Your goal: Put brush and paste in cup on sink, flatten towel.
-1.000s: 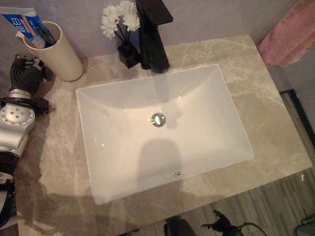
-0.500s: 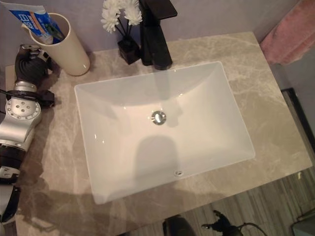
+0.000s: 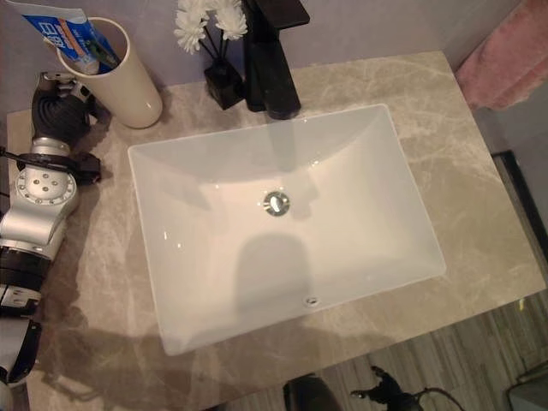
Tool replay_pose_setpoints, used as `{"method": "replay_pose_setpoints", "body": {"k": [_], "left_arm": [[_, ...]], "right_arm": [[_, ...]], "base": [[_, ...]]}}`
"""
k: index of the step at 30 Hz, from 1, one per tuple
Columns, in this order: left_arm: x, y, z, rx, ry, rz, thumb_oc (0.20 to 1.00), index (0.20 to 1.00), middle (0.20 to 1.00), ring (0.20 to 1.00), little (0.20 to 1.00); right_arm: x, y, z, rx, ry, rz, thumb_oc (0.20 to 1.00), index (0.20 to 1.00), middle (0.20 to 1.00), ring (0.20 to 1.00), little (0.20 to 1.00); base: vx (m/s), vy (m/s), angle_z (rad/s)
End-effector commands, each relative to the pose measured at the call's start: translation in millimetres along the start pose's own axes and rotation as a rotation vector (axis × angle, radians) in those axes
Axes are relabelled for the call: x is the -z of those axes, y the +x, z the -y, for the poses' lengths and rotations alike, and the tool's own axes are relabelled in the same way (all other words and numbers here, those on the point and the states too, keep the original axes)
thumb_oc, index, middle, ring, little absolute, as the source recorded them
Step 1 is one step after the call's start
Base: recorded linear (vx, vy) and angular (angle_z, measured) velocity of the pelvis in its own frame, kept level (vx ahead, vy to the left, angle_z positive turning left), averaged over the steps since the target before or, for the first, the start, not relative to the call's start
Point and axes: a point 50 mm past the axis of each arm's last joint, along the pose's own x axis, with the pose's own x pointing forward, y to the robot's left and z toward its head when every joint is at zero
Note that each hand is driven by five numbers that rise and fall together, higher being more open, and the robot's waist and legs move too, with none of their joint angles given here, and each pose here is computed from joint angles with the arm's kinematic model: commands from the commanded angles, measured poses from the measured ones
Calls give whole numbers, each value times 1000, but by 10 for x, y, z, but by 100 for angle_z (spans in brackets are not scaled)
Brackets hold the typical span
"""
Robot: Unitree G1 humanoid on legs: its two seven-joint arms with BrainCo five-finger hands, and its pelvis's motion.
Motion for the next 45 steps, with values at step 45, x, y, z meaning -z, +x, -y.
{"method": "replay_pose_setpoints", "body": {"k": [45], "left_arm": [[1125,-1037,-646,-251,100,-465,200,200,200,200,200]], "right_arm": [[321,-124,146,16,-47,-78,1000,1000,1000,1000,1000]], "base": [[-26,-42,6]]}}
